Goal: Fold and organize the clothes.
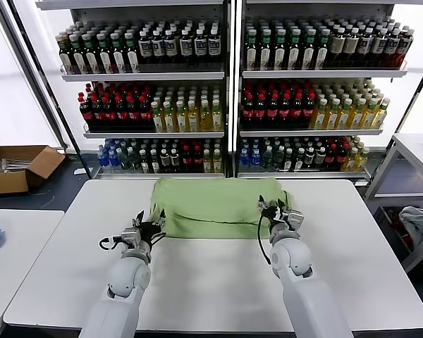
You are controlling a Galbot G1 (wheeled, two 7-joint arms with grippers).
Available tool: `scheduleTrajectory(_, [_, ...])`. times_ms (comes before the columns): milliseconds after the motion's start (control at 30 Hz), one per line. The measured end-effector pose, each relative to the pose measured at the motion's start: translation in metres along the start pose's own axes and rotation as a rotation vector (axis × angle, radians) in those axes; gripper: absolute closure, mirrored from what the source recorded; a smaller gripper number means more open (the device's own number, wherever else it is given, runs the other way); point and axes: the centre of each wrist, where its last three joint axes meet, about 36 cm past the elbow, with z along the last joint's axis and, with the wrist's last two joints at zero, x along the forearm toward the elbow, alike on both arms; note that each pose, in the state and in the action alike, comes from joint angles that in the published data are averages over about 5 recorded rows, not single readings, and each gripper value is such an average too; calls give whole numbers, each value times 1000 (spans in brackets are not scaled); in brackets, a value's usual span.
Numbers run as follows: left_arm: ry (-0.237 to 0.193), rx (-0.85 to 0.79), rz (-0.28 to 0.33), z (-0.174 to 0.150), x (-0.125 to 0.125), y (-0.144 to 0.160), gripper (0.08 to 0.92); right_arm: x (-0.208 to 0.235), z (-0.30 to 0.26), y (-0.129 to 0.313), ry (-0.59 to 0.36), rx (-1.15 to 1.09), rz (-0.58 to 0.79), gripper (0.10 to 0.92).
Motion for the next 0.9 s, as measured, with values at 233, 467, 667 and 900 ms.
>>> scheduleTrajectory(233, [0, -11, 14, 1, 22, -6, 177, 35, -5, -24, -11, 15, 48, 200])
scheduleTrajectory(467, [7, -19, 12, 2, 32, -6, 177, 52, -5, -46, 9, 85, 94, 200])
scheduleTrajectory(667, [18, -34, -1, 5, 31, 0, 177, 56, -2, -57, 38, 159, 114, 200])
scheduleTrajectory(900, [39, -51, -23, 10, 28, 6, 177, 55, 5, -60, 85, 231, 119, 200])
